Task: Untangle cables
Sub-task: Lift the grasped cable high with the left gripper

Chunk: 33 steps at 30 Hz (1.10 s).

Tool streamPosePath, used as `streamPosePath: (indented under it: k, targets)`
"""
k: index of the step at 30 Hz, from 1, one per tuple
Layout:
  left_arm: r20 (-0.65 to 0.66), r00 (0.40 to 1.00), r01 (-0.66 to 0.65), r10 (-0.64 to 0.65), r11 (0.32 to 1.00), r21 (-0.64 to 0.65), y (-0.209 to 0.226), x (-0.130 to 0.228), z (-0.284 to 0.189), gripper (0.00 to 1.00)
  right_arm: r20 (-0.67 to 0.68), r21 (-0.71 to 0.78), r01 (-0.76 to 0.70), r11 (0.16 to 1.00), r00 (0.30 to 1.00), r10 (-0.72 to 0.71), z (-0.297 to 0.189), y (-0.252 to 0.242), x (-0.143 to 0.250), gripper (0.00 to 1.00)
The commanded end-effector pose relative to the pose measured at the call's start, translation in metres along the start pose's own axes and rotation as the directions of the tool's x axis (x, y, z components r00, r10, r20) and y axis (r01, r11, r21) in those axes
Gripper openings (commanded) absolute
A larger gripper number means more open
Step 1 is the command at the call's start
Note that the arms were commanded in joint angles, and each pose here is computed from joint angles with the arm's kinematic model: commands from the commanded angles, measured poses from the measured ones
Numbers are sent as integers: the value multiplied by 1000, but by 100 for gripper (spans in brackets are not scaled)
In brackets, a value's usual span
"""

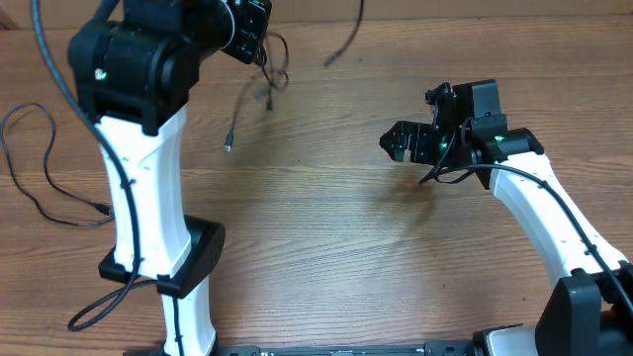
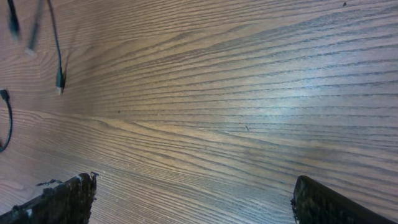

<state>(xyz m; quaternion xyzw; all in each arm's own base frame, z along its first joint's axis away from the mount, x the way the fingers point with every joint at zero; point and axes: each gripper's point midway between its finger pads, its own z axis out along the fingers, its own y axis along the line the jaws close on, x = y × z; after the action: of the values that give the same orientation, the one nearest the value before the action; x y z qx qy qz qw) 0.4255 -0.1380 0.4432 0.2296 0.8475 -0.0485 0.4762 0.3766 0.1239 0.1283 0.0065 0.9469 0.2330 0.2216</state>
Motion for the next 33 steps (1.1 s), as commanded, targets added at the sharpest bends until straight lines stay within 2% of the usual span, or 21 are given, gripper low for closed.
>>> streamPosePath:
  k: [1,7,11,17,20,25,33]
  targets:
    - [62,997,52,-54,998,35,-9,-12,-22,4,3,6,0,1000,1000,0,1,-3,0,100]
    - [76,990,118,-120,992,38,-9,-16,-23,4,16,-74,27,997,1000,-26,1,12,-4,100]
    - [74,988,130,-133,991,39,-9,-16,-23,4,38,-253,140,957,990,-135,-5,44,-6,100]
    - [62,989,130,-132,991,44,-10,-13,-23,4,108,-510,251,823,968,-228,-25,92,-8,100]
    - [50,990,130,-133,990,59,-13,-11,-22,4,136,-612,247,752,969,-207,-39,113,-15,100]
    - [51,990,127,-135,983,129,-25,-12,-23,4,147,-665,185,724,982,-115,-52,127,-35,100]
    - [51,988,136,-146,978,158,-30,-13,-23,4,185,-793,261,551,964,-190,-83,155,-30,100]
